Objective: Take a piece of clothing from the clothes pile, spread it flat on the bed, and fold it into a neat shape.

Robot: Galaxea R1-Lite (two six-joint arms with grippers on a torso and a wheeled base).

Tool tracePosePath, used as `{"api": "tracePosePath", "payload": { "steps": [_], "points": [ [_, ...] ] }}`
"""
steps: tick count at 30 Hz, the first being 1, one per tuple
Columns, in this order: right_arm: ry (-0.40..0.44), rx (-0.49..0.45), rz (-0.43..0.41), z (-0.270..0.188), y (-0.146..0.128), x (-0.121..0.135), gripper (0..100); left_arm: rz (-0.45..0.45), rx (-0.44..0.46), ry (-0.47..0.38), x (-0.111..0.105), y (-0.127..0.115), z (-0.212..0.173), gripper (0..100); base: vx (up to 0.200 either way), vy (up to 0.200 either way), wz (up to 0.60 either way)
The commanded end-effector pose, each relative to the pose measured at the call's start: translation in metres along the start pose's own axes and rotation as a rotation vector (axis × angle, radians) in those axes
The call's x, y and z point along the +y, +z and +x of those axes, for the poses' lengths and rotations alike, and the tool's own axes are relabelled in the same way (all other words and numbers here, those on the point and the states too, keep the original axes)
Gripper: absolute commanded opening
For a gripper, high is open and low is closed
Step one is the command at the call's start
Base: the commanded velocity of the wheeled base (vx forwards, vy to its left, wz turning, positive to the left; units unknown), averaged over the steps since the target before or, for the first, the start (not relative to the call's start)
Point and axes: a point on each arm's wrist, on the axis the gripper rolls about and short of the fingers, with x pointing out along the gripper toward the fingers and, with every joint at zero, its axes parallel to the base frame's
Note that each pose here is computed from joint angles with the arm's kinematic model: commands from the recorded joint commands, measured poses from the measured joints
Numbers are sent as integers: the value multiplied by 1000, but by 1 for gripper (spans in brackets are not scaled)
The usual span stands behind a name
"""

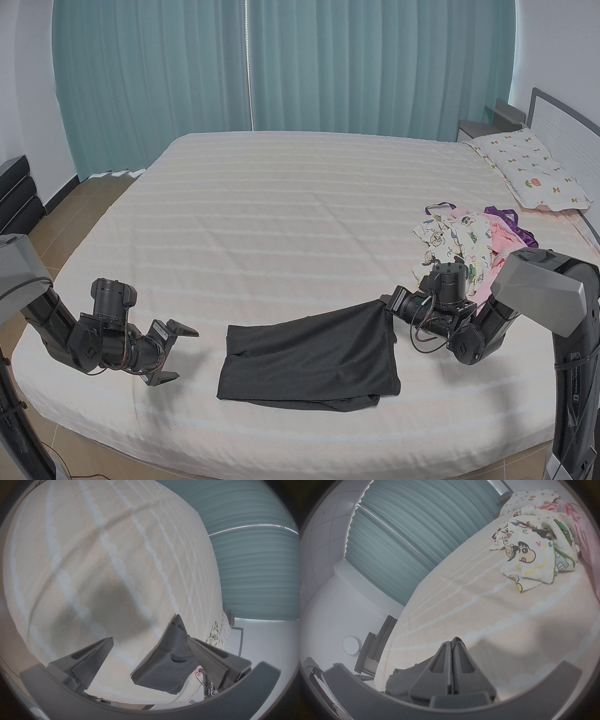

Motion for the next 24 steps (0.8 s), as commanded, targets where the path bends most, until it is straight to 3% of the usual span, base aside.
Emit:
{"api": "tracePosePath", "payload": {
  "steps": [1,9,13,18,24],
  "points": [
    [-3,4,1,4,-3,-4,100,5,4,5,0,-2,2,100,0,0,0],
    [-17,12,-2,-27,3,-3,100,9,3,-6,0,-3,2,100,0,0,0],
    [-22,95,-22,-62,-6,-2,100,13,1,-14,1,-4,1,100,0,0,0],
    [-5,287,-44,-107,-42,-6,100,14,1,-13,2,-4,2,100,0,0,0],
    [-5,333,-41,-113,-59,-11,100,13,2,-11,2,-4,2,100,0,0,0]
  ]
}}
